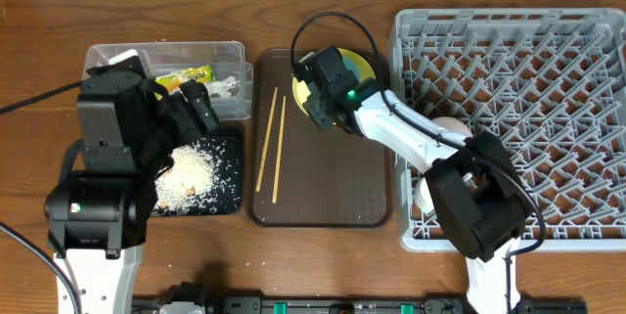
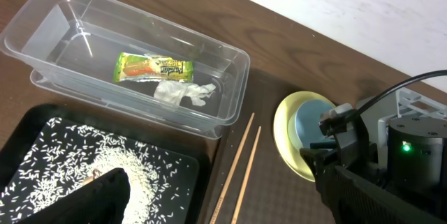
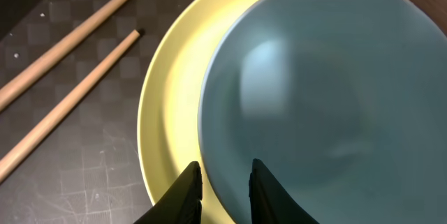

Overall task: Sort waste into correct bins and load items into the dishwasher rack
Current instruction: 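Grasp the light-blue bowl rim and lift it off the plate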

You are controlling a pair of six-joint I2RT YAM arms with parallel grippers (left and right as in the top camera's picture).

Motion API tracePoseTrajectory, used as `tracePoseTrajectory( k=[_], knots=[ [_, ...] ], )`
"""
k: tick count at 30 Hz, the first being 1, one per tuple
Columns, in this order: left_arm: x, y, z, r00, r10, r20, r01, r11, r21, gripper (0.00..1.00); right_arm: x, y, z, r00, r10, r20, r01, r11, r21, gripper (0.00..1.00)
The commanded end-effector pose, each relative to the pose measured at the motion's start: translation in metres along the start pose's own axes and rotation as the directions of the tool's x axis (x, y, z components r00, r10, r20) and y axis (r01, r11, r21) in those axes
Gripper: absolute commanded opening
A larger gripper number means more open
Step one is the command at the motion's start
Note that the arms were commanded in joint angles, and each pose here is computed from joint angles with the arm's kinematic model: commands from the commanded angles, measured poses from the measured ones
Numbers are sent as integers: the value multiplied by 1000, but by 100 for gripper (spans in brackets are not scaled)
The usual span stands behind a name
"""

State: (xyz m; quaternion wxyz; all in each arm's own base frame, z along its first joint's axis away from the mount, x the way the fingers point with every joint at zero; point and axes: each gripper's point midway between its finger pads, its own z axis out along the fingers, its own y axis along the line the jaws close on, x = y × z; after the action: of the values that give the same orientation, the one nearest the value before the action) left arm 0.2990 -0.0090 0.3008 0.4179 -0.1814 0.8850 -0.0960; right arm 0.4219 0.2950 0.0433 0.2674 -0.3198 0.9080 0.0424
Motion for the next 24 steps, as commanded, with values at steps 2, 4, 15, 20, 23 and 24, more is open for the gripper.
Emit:
tracePoseTrajectory(
  k=[2, 4, 15, 20, 23, 24],
  knots=[
    [-5, -1, -3, 1000, 6, 15, -6, 1000, 2, 91, 2, 2, 3, 1000, -13, -15, 14, 1000, 10, 15],
    [-5, -1, -3, 1000, 6, 15, -6, 1000, 2, 91, 0, 2, 3, 1000, -12, -6, 12, 1000, 10, 3],
    [-5, -1, -3, 1000, 6, 15, -6, 1000, 2, 91, -74, 6, -77, 972, 51, 230, -26, 993, -111, 1],
    [-5, -1, -3, 1000, 6, 15, -6, 1000, 2, 91, -97, -11, -149, 924, 201, 324, -128, 964, -235, 1],
    [-5, -1, -3, 1000, 6, 15, -6, 1000, 2, 91, -97, -23, -191, 899, 281, 335, -155, 921, -357, 1],
    [-5, -1, -3, 1000, 6, 15, -6, 1000, 1, 91, -95, -29, -206, 891, 307, 333, -159, 900, -405, 1]
  ],
)
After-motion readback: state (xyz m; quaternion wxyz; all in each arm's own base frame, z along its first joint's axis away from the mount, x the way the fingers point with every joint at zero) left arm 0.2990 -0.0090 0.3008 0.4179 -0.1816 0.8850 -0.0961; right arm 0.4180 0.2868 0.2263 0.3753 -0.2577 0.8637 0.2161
